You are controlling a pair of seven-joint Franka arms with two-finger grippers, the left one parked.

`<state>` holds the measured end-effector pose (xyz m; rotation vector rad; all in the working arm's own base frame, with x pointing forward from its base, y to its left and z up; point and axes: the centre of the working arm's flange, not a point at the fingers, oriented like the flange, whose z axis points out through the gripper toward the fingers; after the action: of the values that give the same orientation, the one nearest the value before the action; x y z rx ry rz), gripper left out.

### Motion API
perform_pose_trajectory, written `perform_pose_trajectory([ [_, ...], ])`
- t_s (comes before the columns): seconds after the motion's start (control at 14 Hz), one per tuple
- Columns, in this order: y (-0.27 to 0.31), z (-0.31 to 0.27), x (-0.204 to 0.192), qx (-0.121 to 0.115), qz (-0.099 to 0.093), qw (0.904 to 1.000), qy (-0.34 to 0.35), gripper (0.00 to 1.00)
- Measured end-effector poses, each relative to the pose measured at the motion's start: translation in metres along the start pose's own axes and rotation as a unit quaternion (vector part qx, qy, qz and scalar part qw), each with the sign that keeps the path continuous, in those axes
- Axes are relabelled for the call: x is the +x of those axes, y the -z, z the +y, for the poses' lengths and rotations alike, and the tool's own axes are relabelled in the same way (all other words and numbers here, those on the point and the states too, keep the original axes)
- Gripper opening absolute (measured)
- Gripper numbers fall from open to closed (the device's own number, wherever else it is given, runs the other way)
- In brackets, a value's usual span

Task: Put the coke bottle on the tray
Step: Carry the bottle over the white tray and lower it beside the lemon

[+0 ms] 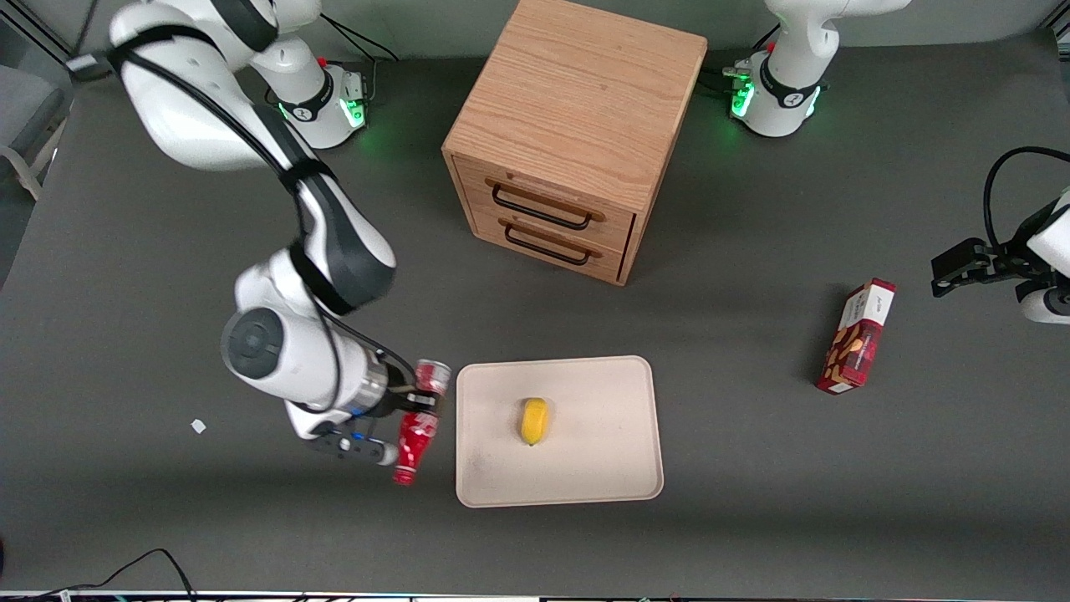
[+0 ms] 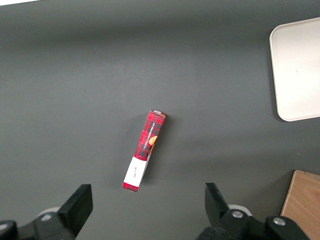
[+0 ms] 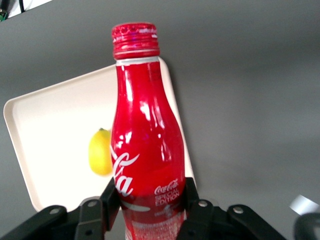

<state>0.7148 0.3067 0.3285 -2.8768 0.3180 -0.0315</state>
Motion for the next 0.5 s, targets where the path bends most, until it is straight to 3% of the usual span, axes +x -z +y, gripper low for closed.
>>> perform_pose_trajectory([
  [0.29,-0.082,-0.001,-0.002,0.011,-0.006,0.9998,-0.016,0.55],
  [0.5,-0.108,-0.001,-0.007,0.012,-0.01,0.9992,-0.037,0.55],
])
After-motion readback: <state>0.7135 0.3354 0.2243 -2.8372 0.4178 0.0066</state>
